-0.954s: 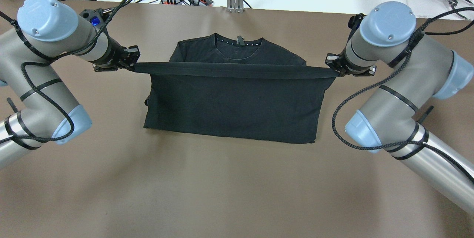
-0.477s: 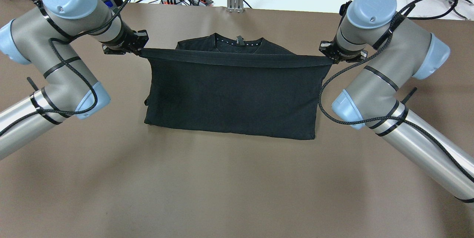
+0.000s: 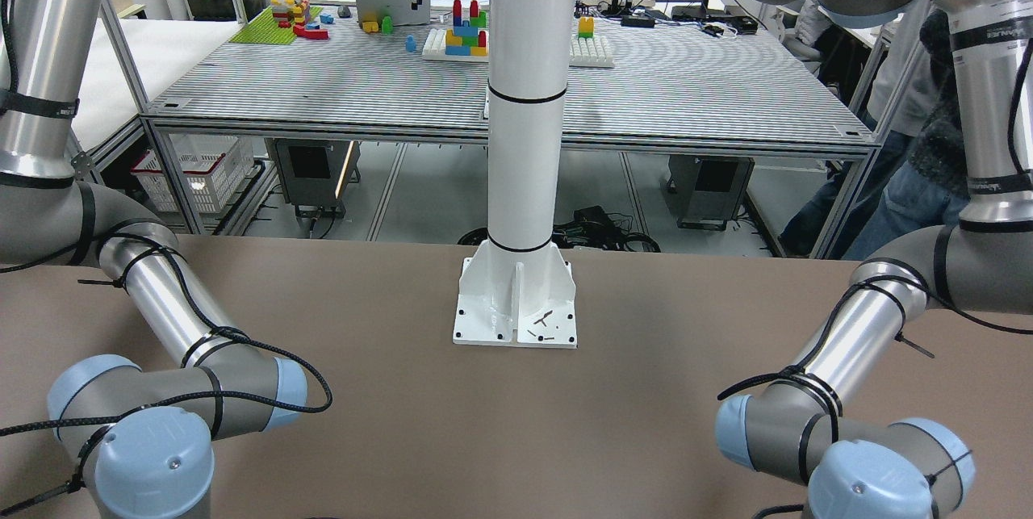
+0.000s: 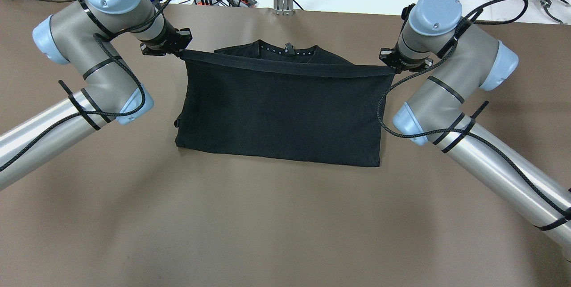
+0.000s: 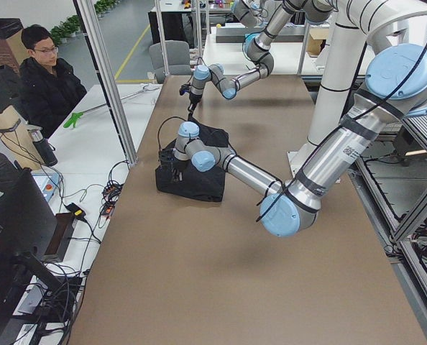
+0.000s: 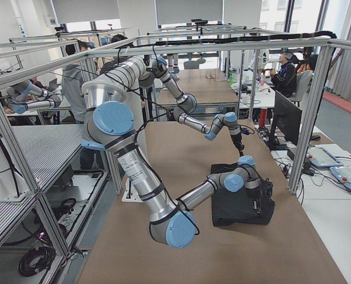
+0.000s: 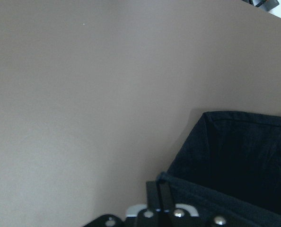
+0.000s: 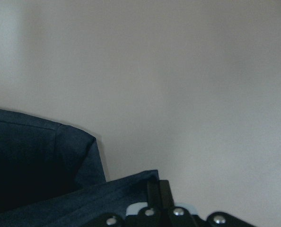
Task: Fold clothes
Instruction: 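Lower the hem near the collar and open both grippers, then move the right gripper to the folded shirt's near corner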
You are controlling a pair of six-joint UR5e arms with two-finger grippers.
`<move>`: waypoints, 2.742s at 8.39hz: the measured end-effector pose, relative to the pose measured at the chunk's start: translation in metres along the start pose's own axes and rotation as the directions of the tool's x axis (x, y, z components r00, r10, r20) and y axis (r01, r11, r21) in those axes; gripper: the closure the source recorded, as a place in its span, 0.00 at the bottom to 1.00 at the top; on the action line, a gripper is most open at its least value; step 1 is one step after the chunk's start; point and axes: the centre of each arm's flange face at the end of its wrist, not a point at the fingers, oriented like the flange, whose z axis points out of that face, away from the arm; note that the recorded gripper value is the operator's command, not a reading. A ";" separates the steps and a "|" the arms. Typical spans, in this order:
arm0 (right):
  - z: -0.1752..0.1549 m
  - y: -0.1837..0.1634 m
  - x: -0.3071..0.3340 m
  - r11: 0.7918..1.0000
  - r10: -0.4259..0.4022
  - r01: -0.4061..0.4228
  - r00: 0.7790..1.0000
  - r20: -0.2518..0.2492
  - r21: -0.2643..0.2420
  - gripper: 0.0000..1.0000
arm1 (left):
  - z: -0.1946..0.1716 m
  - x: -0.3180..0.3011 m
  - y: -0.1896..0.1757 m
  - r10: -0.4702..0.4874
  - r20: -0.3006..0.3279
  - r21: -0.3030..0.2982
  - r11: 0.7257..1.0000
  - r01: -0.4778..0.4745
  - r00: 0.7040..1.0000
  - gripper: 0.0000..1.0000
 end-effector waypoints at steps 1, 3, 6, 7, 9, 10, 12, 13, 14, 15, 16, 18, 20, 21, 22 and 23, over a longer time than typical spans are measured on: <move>0.010 -0.002 -0.001 1.000 0.000 0.000 1.000 0.001 0.000 0.92 | 0.009 0.001 -0.004 0.003 -0.003 0.003 1.000 -0.003 1.000 0.97; 0.019 -0.004 -0.005 1.000 0.000 0.000 1.000 0.000 -0.002 0.88 | 0.021 0.007 -0.011 0.007 -0.009 0.010 1.000 -0.007 1.000 0.94; 0.018 -0.006 -0.016 1.000 0.003 -0.003 1.000 0.003 0.001 0.86 | 0.043 0.001 -0.019 0.019 -0.035 0.019 1.000 -0.018 0.999 0.95; 0.022 -0.010 -0.021 1.000 0.004 -0.004 1.000 0.000 0.002 0.86 | 0.045 0.000 -0.020 0.022 -0.039 0.020 1.000 -0.021 0.999 0.94; 0.038 -0.015 -0.024 1.000 0.006 -0.006 1.000 0.004 0.006 0.80 | 0.047 -0.001 -0.021 0.028 -0.039 0.022 0.999 -0.027 0.999 0.85; 0.042 -0.016 -0.024 1.000 0.007 -0.007 1.000 0.007 0.008 0.68 | 0.048 -0.002 -0.022 0.035 -0.036 0.022 0.999 -0.034 0.999 0.64; 0.045 -0.017 -0.024 1.000 0.012 -0.012 1.000 0.008 0.009 0.53 | 0.050 -0.001 -0.026 0.045 -0.031 0.025 0.999 -0.044 0.998 0.30; 0.044 -0.017 -0.025 1.000 0.027 -0.027 1.000 0.013 0.010 0.49 | 0.054 0.001 -0.029 0.047 -0.030 0.026 0.999 -0.046 0.998 0.29; 0.041 -0.016 -0.027 0.999 0.048 -0.049 0.999 0.021 0.012 0.46 | 0.057 0.001 -0.032 0.048 -0.032 0.028 0.998 -0.047 0.998 0.28; 0.034 -0.012 -0.027 0.998 0.063 -0.063 0.997 0.038 0.014 0.43 | 0.059 0.002 -0.033 0.049 -0.034 0.029 0.998 -0.048 0.998 0.28; 0.028 0.003 -0.021 0.998 0.062 -0.062 0.996 0.058 0.010 0.41 | 0.060 0.001 -0.034 0.049 -0.034 0.030 0.998 -0.048 0.998 0.27; 0.028 0.074 0.000 1.000 0.007 -0.005 0.996 0.094 -0.027 0.39 | 0.060 0.001 -0.034 0.048 -0.036 0.031 0.998 -0.047 0.998 0.27; 0.021 0.139 0.022 0.997 -0.027 0.035 0.992 0.124 -0.066 0.37 | 0.060 0.002 -0.034 0.048 -0.038 0.031 0.998 -0.047 0.998 0.26; 0.014 0.163 0.032 0.996 -0.034 0.045 0.990 0.137 -0.078 0.37 | 0.060 0.002 -0.033 0.048 -0.038 0.031 0.998 -0.047 0.998 0.25; 0.010 0.182 0.040 0.995 -0.036 0.049 0.989 0.141 -0.089 0.37 | 0.059 0.003 -0.032 0.043 -0.040 0.031 0.999 -0.042 0.998 0.25; 0.011 0.200 0.042 0.994 -0.035 0.049 0.990 0.138 -0.097 0.38 | 0.059 0.004 -0.030 0.039 -0.042 0.030 0.999 -0.038 0.998 0.25</move>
